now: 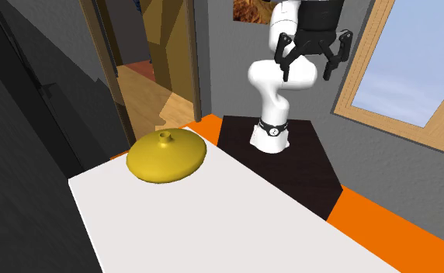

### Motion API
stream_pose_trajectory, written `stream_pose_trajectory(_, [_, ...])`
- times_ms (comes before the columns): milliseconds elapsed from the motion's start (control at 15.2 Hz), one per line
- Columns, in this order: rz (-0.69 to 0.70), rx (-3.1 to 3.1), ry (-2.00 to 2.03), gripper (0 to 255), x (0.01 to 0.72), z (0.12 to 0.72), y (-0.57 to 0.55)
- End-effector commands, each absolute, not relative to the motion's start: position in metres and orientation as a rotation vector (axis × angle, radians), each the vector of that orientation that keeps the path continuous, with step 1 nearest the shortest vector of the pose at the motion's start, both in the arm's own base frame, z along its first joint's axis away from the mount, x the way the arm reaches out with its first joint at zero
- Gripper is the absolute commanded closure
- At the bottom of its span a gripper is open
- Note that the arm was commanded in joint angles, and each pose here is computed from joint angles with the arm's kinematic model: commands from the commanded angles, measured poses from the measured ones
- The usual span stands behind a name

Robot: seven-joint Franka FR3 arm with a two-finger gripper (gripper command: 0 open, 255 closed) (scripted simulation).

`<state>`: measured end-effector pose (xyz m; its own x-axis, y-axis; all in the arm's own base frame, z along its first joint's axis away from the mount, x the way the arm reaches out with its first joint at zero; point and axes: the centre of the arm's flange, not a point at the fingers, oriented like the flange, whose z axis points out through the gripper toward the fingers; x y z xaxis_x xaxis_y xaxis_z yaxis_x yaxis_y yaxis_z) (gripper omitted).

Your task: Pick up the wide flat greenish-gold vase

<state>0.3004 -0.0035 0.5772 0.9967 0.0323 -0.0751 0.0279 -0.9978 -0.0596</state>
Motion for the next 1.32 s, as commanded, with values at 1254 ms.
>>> stream_pose_trajectory(1254, [0.095,-3.149,-0.179,0,0.429,0.571,-0.205])
